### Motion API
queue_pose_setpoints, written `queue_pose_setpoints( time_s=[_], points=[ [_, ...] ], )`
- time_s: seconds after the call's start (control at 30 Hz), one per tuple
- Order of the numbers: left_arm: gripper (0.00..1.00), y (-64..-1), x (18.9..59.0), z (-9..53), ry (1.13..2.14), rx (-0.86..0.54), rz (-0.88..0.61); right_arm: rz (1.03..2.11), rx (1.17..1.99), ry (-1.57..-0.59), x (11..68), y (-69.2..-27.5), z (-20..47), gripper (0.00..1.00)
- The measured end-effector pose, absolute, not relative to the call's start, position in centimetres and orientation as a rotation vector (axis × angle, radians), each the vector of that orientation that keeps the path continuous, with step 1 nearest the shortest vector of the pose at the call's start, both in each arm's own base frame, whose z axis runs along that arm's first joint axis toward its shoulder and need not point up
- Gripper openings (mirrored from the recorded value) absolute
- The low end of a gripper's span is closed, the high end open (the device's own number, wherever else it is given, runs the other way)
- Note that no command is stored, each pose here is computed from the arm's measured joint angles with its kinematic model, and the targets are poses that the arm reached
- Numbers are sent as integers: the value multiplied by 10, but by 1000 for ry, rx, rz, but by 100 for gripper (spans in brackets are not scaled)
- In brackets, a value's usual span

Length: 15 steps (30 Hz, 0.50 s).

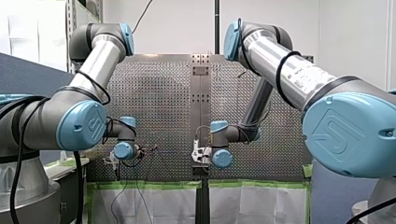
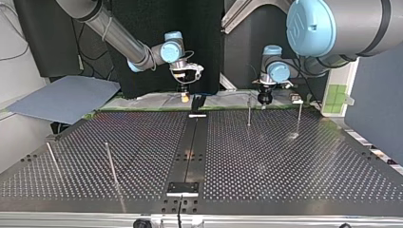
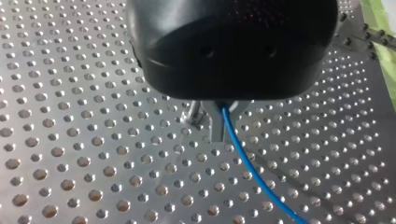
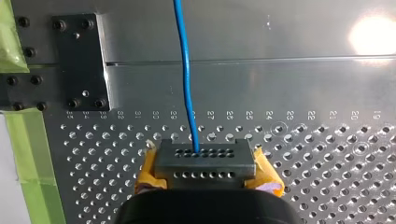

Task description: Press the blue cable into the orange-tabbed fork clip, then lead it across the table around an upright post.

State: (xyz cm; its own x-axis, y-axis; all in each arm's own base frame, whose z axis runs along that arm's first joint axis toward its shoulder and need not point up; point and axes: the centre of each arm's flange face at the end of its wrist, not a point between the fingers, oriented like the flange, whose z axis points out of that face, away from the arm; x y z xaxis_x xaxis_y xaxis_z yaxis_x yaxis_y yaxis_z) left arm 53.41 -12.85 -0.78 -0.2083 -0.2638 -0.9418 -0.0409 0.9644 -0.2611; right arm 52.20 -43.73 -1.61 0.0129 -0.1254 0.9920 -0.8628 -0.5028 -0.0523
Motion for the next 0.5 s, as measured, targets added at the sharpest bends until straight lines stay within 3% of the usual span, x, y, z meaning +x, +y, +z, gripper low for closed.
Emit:
queue_pose_setpoints(
  time_s=[0.5],
  points=[
    [0,-123,548,-2,1753,-249,-264,1541,1658,-1035,521,-460,-7,0]
  ],
)
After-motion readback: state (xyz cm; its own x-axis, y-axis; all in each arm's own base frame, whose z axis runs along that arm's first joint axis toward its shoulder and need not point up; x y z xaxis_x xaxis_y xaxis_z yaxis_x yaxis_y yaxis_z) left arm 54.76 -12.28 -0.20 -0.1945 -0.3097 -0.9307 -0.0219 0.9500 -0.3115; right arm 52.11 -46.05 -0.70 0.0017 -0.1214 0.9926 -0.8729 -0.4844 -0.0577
